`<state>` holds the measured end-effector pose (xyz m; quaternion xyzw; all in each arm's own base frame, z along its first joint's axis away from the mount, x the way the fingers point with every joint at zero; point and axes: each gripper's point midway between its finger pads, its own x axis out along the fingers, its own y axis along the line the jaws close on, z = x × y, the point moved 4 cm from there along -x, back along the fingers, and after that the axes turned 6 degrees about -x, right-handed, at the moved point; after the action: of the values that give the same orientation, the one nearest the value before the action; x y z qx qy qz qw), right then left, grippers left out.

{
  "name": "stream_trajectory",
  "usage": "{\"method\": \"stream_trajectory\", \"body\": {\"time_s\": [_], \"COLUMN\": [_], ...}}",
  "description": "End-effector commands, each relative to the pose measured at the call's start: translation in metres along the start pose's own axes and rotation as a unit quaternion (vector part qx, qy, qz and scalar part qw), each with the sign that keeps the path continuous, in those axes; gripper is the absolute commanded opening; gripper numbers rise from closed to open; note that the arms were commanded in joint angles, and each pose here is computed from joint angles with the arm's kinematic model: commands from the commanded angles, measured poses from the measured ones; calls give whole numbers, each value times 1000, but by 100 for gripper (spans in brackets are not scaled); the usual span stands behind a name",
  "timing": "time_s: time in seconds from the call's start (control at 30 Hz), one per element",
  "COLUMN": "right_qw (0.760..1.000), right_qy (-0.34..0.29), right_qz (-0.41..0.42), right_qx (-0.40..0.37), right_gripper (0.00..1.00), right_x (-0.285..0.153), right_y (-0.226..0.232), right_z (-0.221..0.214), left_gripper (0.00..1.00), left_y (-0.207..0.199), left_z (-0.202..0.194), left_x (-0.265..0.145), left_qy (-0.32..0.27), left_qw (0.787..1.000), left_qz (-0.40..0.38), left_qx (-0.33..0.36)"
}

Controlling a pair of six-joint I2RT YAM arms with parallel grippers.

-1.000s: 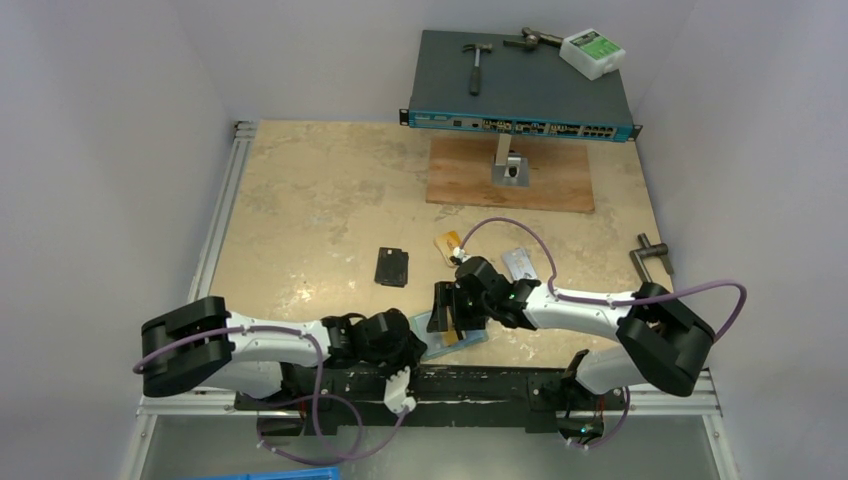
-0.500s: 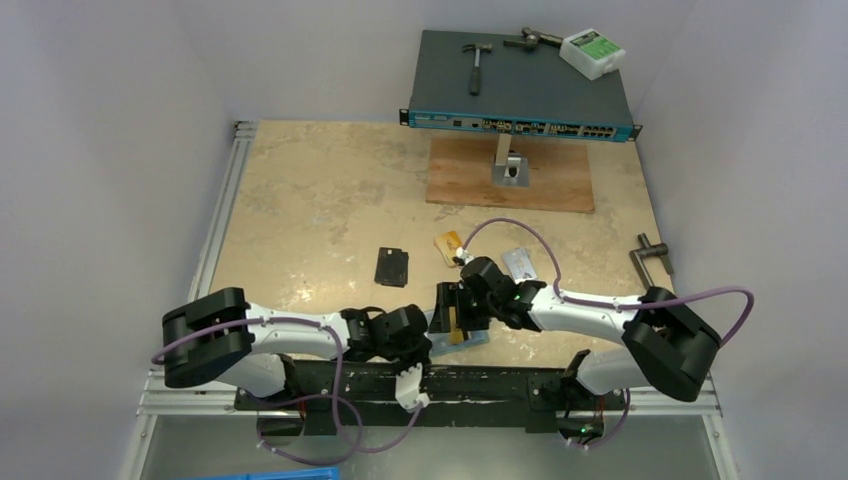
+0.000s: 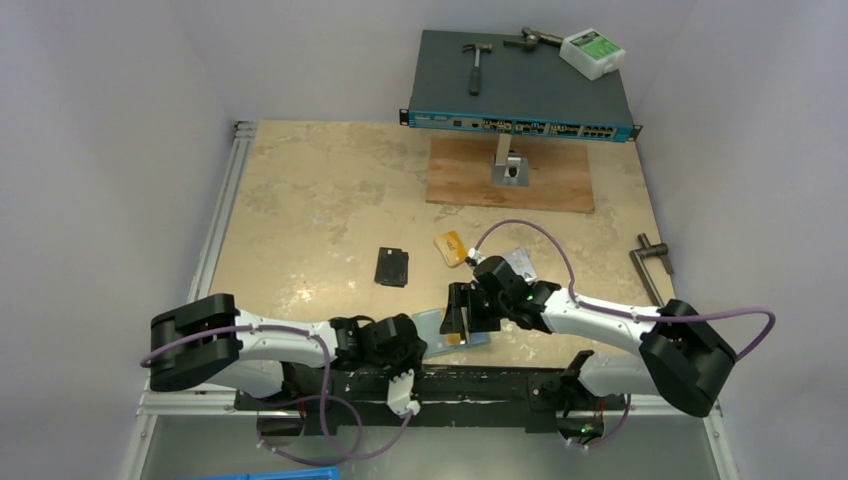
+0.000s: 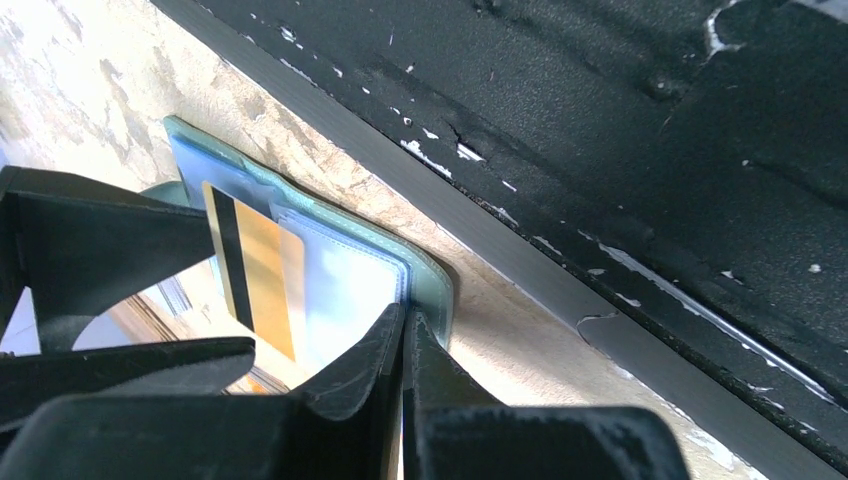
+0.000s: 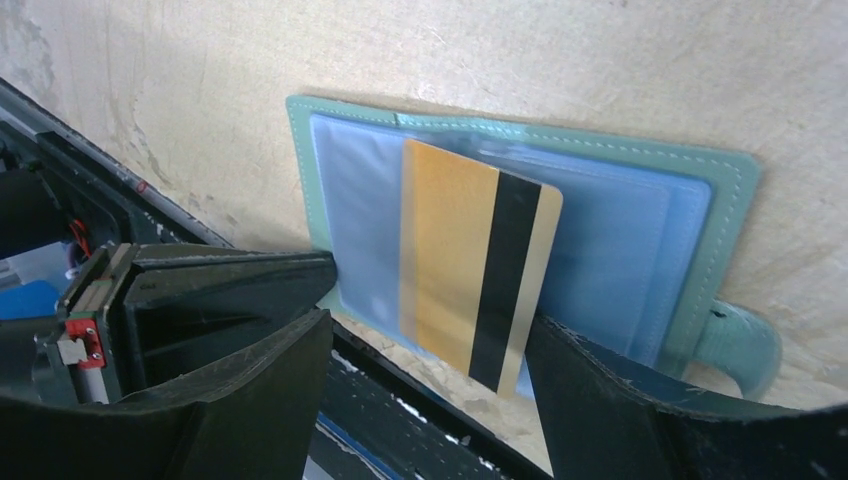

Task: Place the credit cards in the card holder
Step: Insert the credit card into the card holder.

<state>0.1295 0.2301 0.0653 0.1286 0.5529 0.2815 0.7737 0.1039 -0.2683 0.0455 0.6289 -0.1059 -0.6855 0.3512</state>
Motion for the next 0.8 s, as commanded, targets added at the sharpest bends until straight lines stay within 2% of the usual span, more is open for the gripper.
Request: {"method": "stream_trajectory", "body": {"time_s": [0.0,0.4,0.6,0.77], "right_qw": [997,998,998,997], "right_qy": [29,3,-5,-20], "right_qz": [-74,-58,-57,-68], "right_qx": [16,12,13,18], "right_gripper": [70,65,55,51], "right_x": [-8,-7,-5,-8], "right_y": [-31,-19,-17,-19], "right_z": [-23,-6,-1,6], "left_gripper": [0,0,0,0], "left_y": [-51,-50,-51,-52], "left_z": [-4,-2,-2,-1], "left_x": [1,0,0,0], "left_qy": [7,4,4,1], "left_qw": [996,997,997,996], "left_qz": [-86,-81,-83,-86], "left_qx": [-18,-10,-3,3]}}
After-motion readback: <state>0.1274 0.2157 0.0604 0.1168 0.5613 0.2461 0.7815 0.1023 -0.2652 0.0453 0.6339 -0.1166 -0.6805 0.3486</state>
